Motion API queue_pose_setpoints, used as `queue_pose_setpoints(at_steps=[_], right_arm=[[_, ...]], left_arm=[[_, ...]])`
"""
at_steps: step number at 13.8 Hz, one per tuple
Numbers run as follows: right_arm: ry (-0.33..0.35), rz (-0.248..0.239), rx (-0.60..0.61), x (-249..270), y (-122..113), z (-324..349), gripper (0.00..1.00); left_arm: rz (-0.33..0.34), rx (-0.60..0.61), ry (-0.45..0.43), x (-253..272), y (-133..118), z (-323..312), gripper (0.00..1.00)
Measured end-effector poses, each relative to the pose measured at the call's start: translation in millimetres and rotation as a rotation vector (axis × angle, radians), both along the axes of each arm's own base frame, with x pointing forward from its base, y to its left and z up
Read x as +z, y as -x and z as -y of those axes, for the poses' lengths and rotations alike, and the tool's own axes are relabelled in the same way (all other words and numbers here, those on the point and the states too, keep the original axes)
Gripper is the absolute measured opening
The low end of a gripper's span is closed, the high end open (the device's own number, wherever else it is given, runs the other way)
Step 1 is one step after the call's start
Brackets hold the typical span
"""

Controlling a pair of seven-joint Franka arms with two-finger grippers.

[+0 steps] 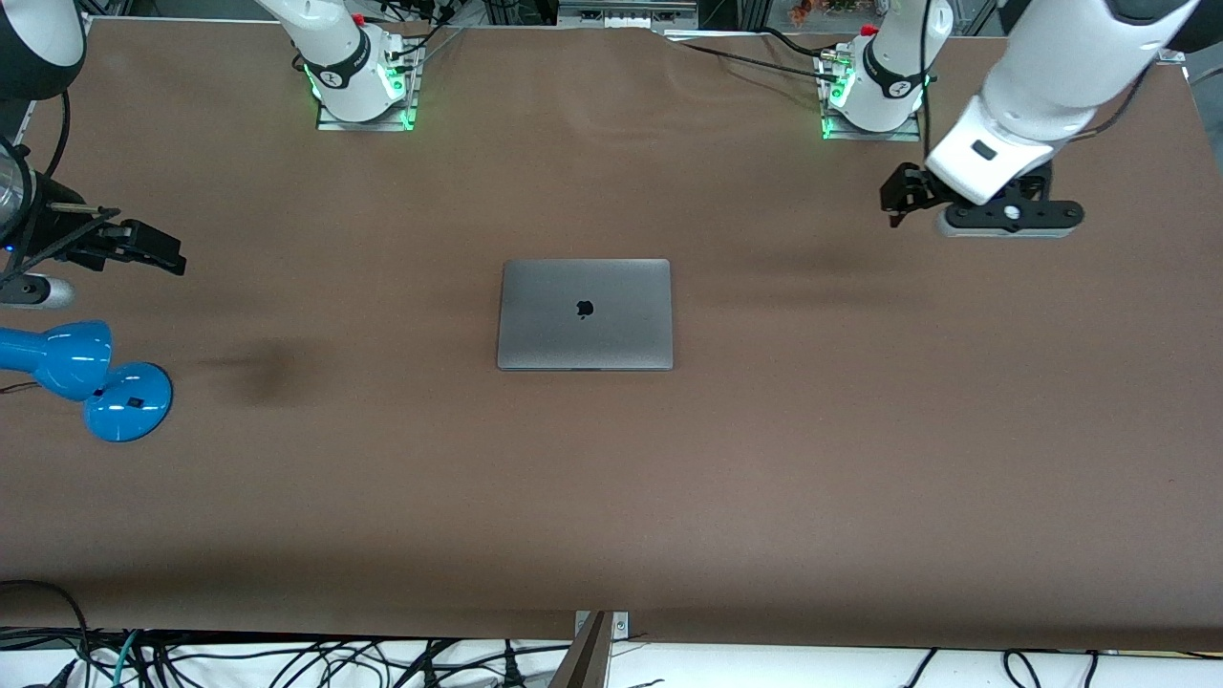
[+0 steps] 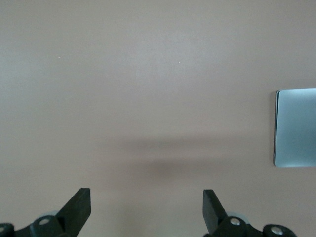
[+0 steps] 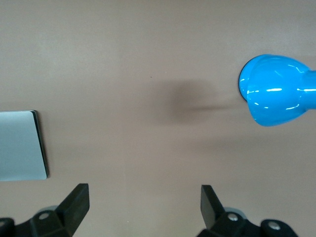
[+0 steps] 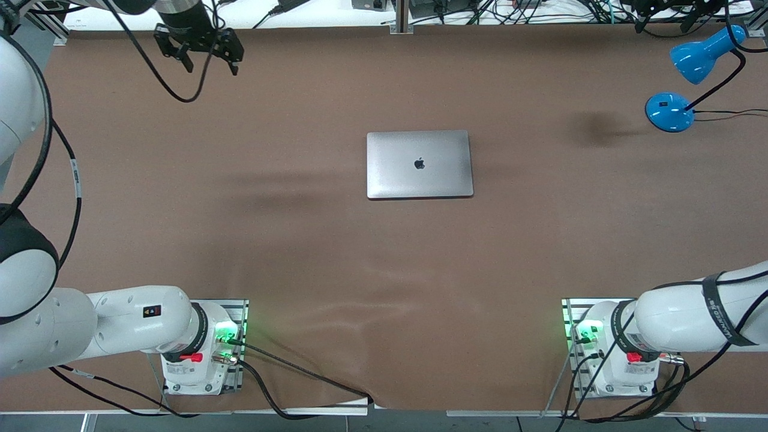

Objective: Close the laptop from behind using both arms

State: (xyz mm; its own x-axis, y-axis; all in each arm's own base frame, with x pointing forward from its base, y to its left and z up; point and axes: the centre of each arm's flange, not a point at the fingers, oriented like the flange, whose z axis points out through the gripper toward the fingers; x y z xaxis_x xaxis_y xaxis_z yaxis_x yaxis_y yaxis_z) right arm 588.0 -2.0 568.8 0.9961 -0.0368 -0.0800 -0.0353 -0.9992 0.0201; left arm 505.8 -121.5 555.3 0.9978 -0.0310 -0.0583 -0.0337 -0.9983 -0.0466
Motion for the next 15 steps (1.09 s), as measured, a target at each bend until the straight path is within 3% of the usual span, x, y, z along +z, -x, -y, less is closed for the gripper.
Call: queue_pose_setpoints(at_steps=[5,15], right_arm=[[0.0,-0.013,0.002,-2.4,0.7,-1.3,1.0],[-0.005,-0.011,0.048,-2.3,1.0,-28.4,1.0]], left_arm=[[-0.006,-0.035,0.051,17.4,-7.2,-63.0,1.0],[-0.008,-0.057,0.067,20.0,-8.0,-63.7,1.0]])
